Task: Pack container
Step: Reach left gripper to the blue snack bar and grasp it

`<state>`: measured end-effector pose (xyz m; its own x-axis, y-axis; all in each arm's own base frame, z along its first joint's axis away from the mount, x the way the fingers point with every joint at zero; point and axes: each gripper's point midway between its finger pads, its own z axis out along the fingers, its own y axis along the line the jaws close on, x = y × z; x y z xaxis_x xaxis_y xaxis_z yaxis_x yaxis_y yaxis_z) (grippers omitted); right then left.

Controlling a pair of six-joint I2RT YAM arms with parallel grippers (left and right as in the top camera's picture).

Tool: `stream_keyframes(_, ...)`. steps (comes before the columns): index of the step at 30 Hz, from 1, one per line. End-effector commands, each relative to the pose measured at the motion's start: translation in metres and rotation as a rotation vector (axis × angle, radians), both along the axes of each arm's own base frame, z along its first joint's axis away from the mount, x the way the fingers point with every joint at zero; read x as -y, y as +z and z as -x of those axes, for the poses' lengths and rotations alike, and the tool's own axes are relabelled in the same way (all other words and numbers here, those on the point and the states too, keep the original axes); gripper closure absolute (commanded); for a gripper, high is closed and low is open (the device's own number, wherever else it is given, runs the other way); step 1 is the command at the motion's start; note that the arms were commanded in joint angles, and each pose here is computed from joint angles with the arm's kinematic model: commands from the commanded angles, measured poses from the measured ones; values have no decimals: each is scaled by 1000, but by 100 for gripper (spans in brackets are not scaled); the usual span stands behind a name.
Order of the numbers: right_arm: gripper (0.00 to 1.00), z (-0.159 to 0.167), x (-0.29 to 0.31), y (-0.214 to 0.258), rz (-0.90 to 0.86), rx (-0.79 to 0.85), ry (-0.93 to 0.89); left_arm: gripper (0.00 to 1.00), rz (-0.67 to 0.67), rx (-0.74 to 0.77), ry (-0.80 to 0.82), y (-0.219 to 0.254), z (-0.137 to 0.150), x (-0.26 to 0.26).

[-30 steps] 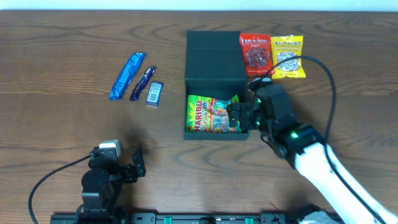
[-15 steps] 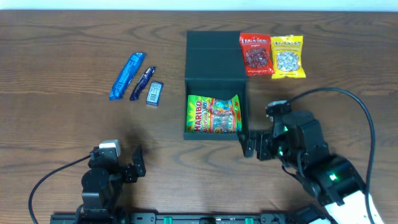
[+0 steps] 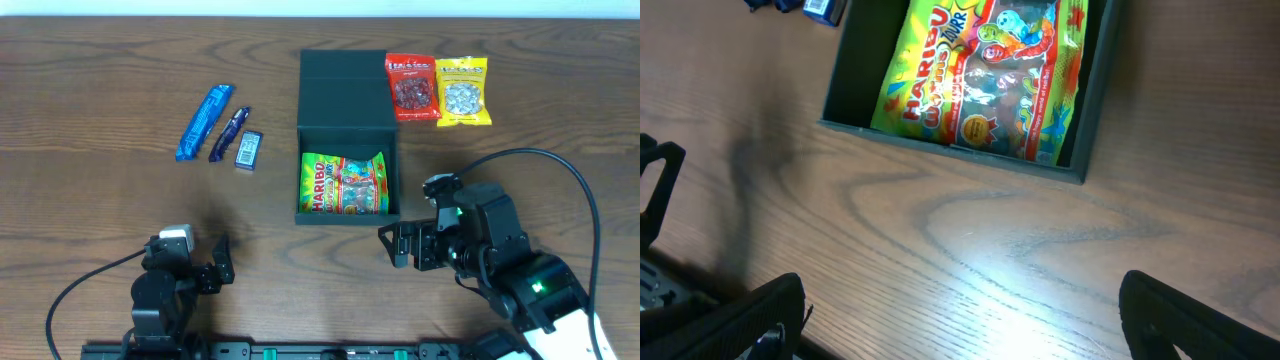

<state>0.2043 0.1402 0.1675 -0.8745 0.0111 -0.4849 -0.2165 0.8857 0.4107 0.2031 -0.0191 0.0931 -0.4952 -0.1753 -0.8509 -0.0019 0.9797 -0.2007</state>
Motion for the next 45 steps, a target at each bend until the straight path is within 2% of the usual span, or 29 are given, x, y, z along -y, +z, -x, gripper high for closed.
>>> stream_keyframes(1,1,-1,-2,6,-11,10,9,5,-2,0,16,-3,-1,-3)
stream_keyframes(6,1,-1,-2,6,-11,10,9,5,30,-2,-19,-2,0,5)
stream_keyframes(13,1,-1,-2,6,-11,10,9,5,278,-35,49,-1,1,16)
stream_keyframes(21,1,-1,-2,6,-11,10,9,5,325,90,-85,40,-6,36)
stream_keyframes(26,1,-1,-2,6,-11,10,9,4,234,200,-73,92,-13,26)
stream_keyframes(32,1,-1,-2,6,-11,10,9,5,79,183,-114,134,-30,24)
stream_keyframes(37,1,-1,-2,6,-11,10,9,5,-25,119,-162,159,-63,25)
stream_keyframes(45,1,-1,-2,6,-11,10,9,5,-200,-80,-121,164,-141,5)
